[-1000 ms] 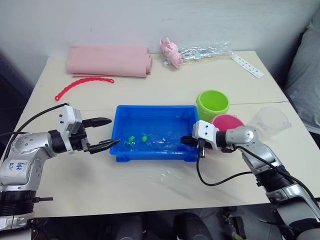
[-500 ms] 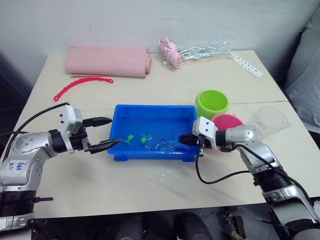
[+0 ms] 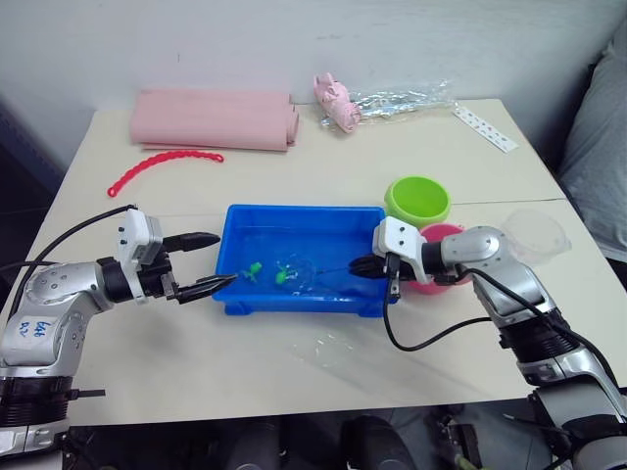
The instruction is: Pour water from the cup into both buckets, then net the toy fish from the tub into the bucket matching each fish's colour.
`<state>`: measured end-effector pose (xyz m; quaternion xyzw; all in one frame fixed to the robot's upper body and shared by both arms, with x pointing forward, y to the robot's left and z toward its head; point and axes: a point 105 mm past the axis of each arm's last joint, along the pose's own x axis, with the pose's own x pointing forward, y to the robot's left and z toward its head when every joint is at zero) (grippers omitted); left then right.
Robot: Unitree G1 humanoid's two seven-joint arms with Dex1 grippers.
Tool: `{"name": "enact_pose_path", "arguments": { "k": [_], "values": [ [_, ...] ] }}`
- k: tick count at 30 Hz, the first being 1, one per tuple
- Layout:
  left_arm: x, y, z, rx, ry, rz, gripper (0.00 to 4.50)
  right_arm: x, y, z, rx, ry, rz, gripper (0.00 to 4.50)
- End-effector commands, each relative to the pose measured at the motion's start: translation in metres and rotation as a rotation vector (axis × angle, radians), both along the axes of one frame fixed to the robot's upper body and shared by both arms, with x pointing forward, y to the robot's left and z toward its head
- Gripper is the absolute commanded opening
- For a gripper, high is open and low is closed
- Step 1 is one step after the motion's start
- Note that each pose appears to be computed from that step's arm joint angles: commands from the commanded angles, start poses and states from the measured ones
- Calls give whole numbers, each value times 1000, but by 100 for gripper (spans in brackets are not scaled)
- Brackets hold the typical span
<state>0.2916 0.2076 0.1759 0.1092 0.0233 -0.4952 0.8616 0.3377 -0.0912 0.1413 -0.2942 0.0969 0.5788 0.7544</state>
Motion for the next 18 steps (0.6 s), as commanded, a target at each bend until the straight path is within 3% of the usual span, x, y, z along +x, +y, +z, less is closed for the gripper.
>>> {"name": "enact_pose_path", "arguments": {
  "k": [1,18],
  "values": [
    [-3,-1,9,-8,-47,-4,446,3,9,11,45,-23,12,0],
    [-3,3,11,-11,-55,13,446,-9,0,34,275,6,42,0]
  ]
}}
